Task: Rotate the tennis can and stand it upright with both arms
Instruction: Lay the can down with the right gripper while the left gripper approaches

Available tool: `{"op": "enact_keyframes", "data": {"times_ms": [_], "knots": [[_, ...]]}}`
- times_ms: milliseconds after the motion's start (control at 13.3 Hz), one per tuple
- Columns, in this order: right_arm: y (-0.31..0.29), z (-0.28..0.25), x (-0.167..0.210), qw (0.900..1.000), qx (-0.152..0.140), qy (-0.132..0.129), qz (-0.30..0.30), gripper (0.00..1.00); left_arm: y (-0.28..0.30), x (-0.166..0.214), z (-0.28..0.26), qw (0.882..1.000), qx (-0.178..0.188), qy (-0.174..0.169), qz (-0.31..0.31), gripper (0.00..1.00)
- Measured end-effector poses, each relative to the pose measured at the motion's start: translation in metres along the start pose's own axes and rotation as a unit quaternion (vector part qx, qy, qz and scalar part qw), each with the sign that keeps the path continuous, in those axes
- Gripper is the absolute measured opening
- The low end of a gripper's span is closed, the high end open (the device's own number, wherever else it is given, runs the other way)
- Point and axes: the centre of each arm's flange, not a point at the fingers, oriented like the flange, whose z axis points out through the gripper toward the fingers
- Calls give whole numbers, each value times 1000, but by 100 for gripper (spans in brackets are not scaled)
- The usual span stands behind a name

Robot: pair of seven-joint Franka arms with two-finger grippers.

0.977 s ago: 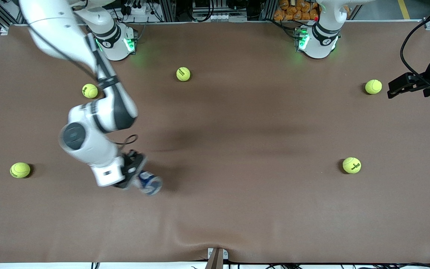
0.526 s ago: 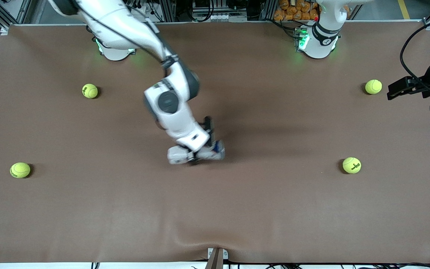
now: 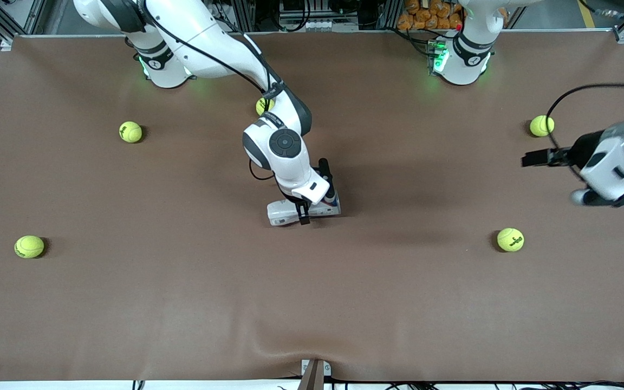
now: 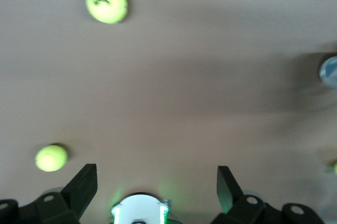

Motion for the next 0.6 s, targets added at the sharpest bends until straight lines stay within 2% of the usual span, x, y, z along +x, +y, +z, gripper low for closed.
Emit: {"op": "enact_keyframes", "data": {"times_ms": [150,376,601], "knots": [[2,-2,1,1000,-4,2,3,99,4,21,28,999,-40,-23,2,100],[12,-23,3,1000,-18,9,9,100,18,47,62,992,-119,-46,2,100],[30,-78,-8,999,-25,10,43,100,37,69,91,977,-203,-63,-5,100]]}}
